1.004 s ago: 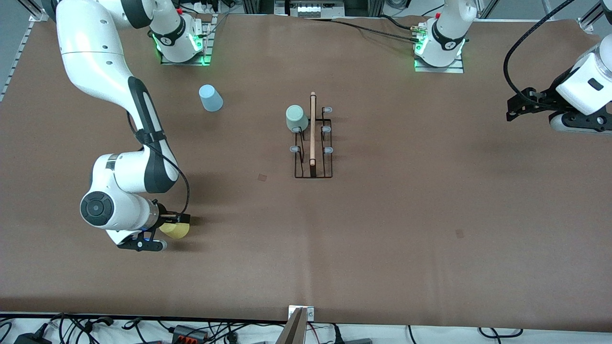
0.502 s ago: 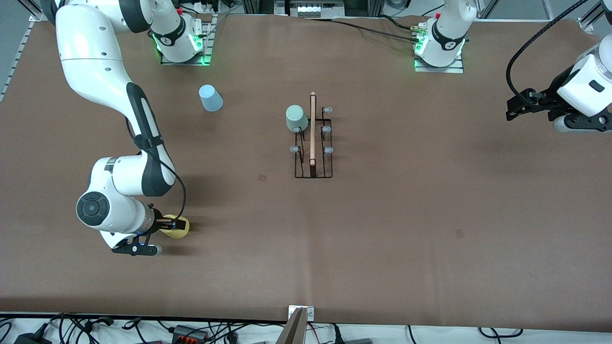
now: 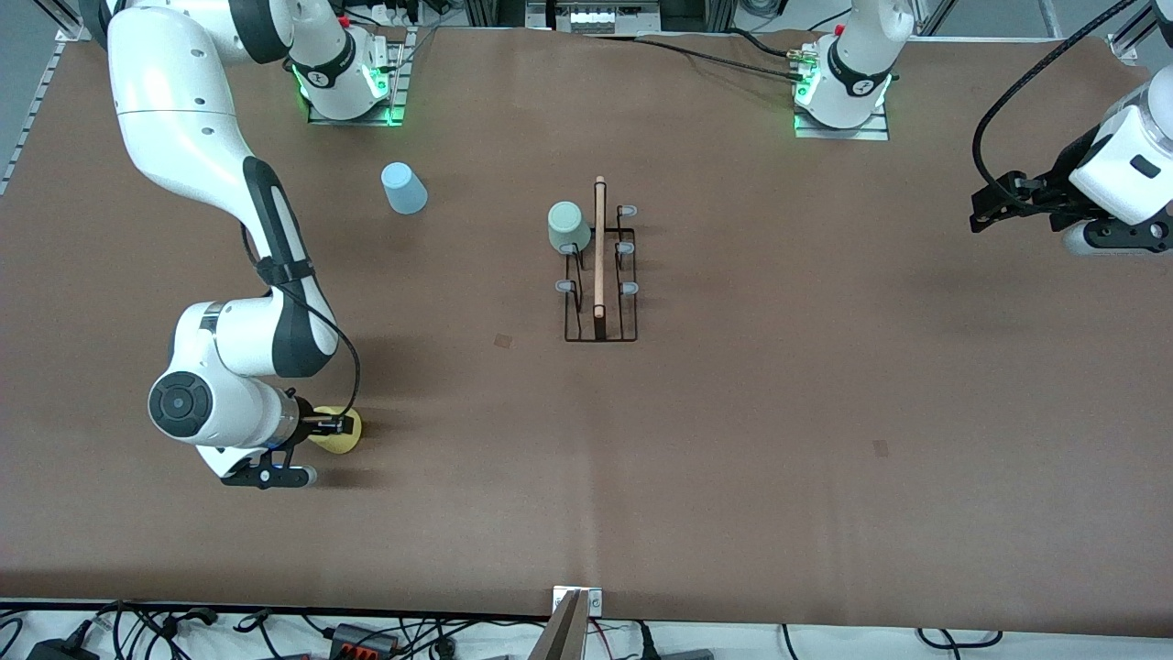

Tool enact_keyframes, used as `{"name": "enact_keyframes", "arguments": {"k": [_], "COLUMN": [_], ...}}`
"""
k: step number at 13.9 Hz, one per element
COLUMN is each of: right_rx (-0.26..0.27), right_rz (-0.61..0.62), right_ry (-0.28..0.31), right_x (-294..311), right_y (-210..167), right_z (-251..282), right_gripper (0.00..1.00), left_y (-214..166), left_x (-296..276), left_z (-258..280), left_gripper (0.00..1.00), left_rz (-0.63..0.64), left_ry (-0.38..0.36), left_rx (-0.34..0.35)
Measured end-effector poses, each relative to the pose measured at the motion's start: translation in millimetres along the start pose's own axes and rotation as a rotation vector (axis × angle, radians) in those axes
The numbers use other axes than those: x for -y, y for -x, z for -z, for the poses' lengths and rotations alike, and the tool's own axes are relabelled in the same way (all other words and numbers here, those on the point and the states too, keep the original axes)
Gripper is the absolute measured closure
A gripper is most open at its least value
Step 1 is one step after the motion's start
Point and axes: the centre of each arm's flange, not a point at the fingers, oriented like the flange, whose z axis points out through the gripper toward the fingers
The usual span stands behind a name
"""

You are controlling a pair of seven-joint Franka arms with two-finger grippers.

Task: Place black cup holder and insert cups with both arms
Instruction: 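Carry the yellow cup to the rack and hang it on a hook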

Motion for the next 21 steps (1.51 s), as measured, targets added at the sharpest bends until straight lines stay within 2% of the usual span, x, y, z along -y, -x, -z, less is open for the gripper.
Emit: {"name": "enact_keyframes", "arguments": {"k": [2,5,7,10,13,16,21], "right_rx": [0.017,-0.015,-0.022,0.003,0.025,0.048,0.077], "right_rz": [0.043,0.123,0.126,0.113,0.122,0.113,0.113], "right_ry": [-0.015,-0.077,-0.098,-0.083,-0.062,-0.041,-0.017], "right_x": [30,113,184,290,347,369,380], "right_y": [12,46,80,139,181,197,200], "right_z": [44,121,148,143,127,107,71], "right_gripper": [0.33,0.33,0.33,0.33,0.33,0.33,0.33], "left_y": [0,0,0,0,0,0,0], "left_x": [3,5,5,5,5,6,8], "left_z": [0,0,0,0,0,0,0], "left_gripper": [0.0,0.0,0.0,0.0,0.0,0.0,0.0], "left_rz": [0.006,0.01,0.011,0.011,0.011,0.013,0.016], "left_ry": [0.0,0.001,0.001,0.001,0.001,0.001,0.001], "left_rx": [0.0,0.001,0.001,0.001,0.002,0.003,0.004]}}
